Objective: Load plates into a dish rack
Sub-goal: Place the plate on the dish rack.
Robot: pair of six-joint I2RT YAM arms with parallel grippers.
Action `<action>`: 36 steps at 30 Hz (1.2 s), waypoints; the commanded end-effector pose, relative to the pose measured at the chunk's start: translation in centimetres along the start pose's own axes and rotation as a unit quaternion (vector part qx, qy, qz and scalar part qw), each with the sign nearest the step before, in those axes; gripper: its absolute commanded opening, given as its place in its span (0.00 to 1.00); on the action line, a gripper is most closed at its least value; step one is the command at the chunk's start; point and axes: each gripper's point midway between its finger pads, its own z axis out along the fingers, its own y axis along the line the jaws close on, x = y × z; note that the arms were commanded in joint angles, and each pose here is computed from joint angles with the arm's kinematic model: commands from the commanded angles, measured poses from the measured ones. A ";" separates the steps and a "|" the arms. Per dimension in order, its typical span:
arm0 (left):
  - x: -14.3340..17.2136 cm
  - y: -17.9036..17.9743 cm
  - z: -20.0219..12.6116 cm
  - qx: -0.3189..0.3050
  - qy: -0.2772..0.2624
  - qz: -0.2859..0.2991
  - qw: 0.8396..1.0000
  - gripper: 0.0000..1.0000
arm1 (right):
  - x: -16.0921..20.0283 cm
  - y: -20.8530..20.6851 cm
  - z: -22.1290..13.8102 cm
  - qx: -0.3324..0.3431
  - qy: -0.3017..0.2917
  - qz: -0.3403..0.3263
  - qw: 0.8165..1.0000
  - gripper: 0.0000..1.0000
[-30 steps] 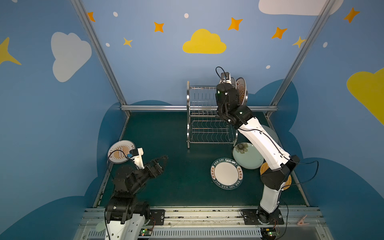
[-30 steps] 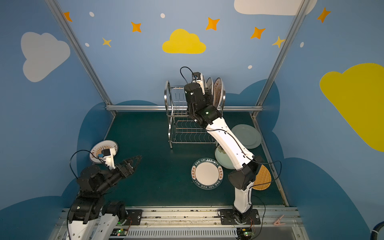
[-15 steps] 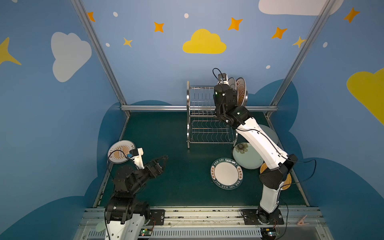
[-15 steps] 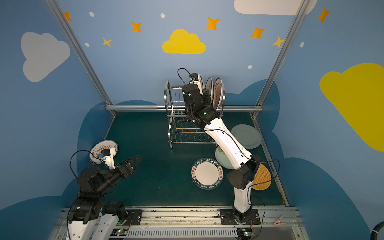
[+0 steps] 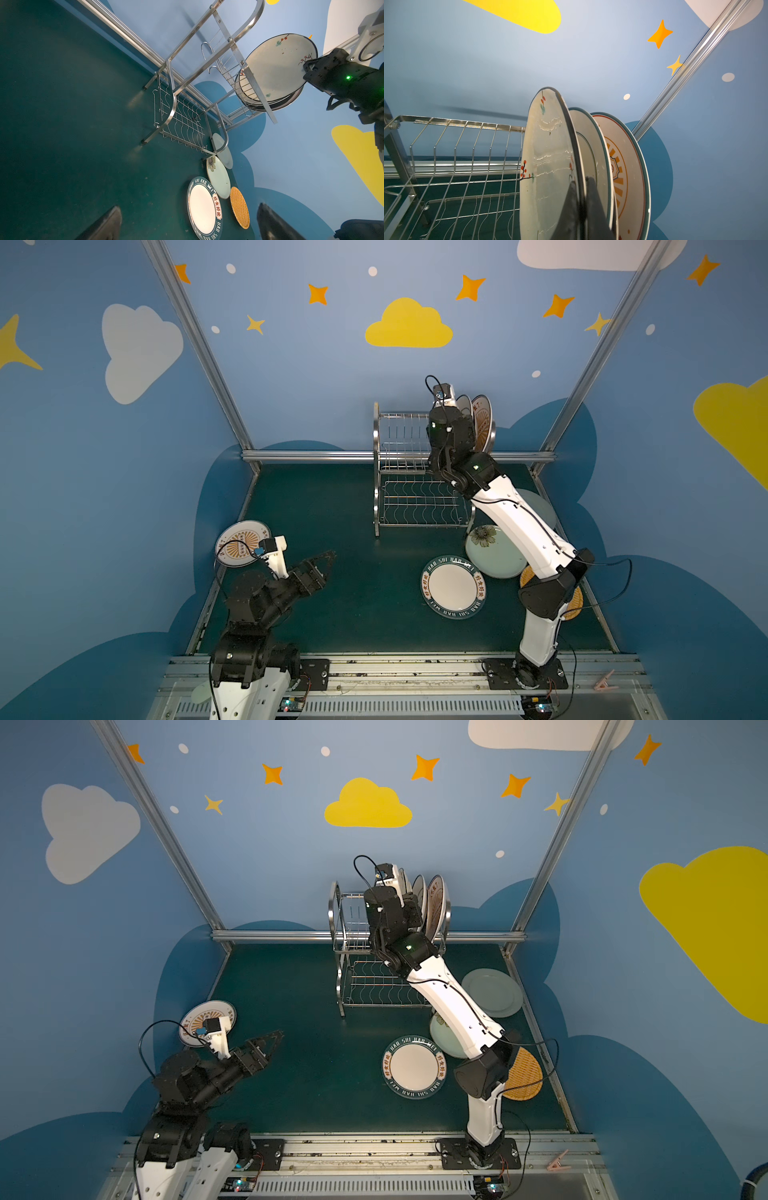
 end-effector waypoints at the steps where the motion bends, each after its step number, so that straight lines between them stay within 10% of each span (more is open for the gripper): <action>1: -0.3 -0.5 -0.2 0.012 -0.009 0.009 1.000 1.00 | -2.7 -2.1 -0.7 0.025 -0.031 0.068 0.997 0.00; 36: -0.3 -0.5 -0.2 0.012 -0.011 0.010 1.000 1.00 | 2.0 -0.4 -0.1 0.000 0.028 0.030 0.999 0.00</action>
